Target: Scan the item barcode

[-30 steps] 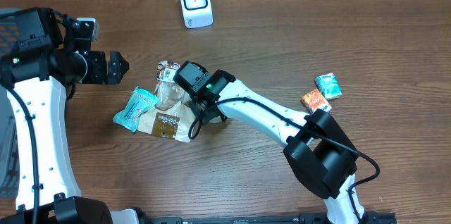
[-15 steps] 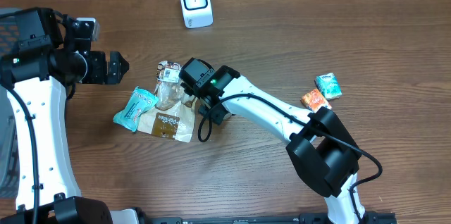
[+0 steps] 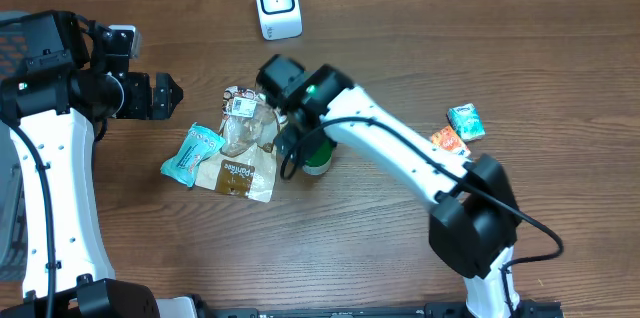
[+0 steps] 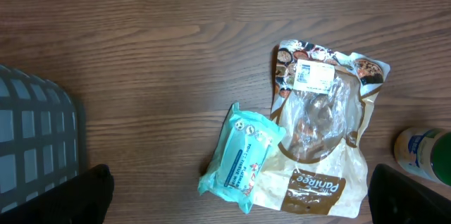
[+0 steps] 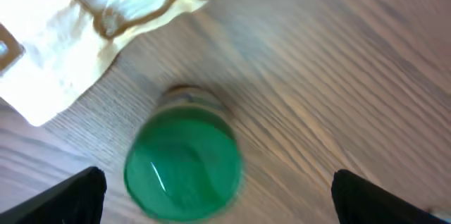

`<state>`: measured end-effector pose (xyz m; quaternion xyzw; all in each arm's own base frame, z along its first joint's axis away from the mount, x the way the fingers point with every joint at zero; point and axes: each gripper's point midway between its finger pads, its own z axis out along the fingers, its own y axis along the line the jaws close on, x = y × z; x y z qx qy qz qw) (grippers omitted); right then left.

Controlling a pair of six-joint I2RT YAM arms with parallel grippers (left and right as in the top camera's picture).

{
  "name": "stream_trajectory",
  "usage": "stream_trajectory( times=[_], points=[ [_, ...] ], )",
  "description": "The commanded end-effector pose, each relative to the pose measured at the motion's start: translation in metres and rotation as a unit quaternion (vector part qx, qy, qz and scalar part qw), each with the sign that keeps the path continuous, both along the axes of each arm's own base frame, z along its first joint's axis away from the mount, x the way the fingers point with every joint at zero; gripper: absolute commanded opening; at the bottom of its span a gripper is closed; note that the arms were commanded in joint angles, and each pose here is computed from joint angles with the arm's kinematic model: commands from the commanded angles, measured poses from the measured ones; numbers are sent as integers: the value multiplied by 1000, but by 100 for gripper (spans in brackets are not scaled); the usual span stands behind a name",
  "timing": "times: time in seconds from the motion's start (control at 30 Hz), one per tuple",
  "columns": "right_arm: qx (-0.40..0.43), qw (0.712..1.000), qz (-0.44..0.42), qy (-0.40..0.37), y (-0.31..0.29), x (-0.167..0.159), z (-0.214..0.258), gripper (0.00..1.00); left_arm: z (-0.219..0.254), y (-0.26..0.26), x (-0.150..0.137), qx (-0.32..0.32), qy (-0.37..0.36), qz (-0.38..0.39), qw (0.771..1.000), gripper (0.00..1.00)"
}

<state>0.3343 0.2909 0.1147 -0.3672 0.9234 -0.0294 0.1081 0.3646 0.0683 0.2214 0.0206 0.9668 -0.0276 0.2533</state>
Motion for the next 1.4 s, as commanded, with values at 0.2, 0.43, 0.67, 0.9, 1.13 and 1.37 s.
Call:
stream_trajectory(
  times=[0.2, 0.43, 0.67, 0.9, 1.13, 1.37],
  points=[
    [105, 952, -284, 41, -61, 22, 65, 98, 11, -1, 3, 3, -16, -9, 1000, 100],
    [168, 914, -355, 104, -57, 26, 55, 85, 11, -1, 3, 3, -16, -9, 1000, 99],
    [166, 894, -407, 90, -43, 26, 24, 80, 11, -2, 3, 3, -16, -10, 1000, 100],
    [161, 885, -432, 62, -35, 27, -8, 80, 11, -1, 3, 3, -16, -9, 1000, 100],
    [165, 898, -404, 49, -16, 25, -19, 81, 11, -2, 3, 3, -16, -10, 1000, 100],
    [157, 922, -351, 44, 0, 13, -21, 85, 11, -1, 3, 3, -16, -9, 1000, 100]
  ],
)
